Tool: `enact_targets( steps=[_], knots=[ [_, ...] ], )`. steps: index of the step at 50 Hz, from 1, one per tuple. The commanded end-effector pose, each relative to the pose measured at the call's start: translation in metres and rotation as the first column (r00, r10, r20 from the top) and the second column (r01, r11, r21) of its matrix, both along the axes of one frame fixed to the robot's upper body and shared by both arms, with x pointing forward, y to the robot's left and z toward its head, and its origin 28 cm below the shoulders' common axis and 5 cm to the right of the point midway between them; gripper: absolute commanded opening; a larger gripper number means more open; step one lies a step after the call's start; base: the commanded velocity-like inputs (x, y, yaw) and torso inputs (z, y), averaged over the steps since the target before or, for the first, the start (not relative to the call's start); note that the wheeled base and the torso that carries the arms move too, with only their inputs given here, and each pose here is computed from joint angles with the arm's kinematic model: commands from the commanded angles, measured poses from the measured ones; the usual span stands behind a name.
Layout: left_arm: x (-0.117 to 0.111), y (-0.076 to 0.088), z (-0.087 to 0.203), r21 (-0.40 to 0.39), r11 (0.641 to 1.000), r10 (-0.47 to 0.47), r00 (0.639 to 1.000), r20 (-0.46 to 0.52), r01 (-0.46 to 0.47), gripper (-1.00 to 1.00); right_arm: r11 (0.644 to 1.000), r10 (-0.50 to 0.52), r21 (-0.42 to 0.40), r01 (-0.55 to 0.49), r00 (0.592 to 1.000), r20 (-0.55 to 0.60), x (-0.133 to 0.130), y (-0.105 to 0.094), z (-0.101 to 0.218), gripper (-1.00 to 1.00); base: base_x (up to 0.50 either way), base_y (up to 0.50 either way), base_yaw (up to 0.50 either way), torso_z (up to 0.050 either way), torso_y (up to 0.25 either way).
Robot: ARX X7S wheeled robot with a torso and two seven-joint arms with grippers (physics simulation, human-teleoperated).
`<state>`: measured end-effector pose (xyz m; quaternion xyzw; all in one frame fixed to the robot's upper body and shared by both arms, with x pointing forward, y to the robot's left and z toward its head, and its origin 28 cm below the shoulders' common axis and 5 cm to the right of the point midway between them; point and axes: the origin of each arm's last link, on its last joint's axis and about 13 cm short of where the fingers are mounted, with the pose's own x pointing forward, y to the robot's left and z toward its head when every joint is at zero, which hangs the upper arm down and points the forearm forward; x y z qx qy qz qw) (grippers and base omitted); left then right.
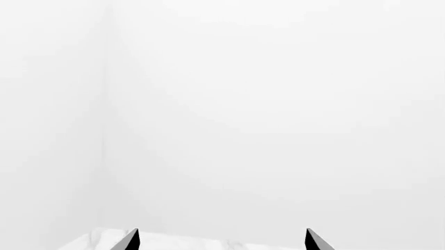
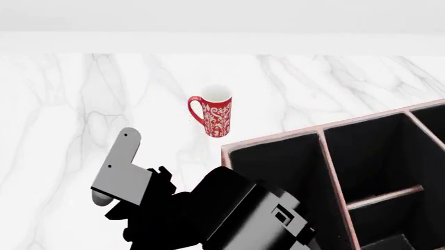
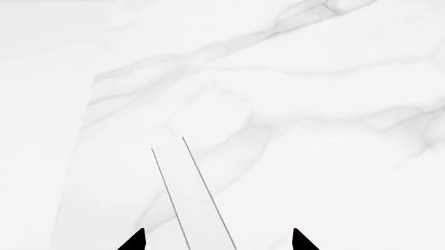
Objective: Pick up the book and place it in the left compartment of the caddy.
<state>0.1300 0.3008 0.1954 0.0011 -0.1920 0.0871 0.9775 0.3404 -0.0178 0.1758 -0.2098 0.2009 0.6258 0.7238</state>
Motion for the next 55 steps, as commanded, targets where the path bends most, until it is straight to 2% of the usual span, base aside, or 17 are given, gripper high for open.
enact_targets(
  steps=[1,25,55],
  knots=[
    [-0.001,0.000,0.001,0.000,1.000,-0.002,1.000,0.004,0.002,1.00,1.000,0.009,-0.005,-0.009,1.000,-0.012,-0.001,0.003,-0.010,1.00,0.00,0.00,0.00,0.000,0.000],
    [-0.002,0.002,0.002,-0.007,1.000,0.000,1.000,0.010,0.000,1.00,0.998,0.044,-0.036,-0.045,0.999,-0.030,-0.005,0.013,-0.027,1.00,0.00,0.00,0.00,0.000,0.000],
    [-0.003,0.001,0.002,-0.003,1.000,-0.005,1.000,0.014,0.005,1.00,0.997,0.055,-0.045,-0.057,0.998,-0.027,-0.010,0.014,-0.038,1.00,0.00,0.00,0.00,0.000,0.000]
  ],
)
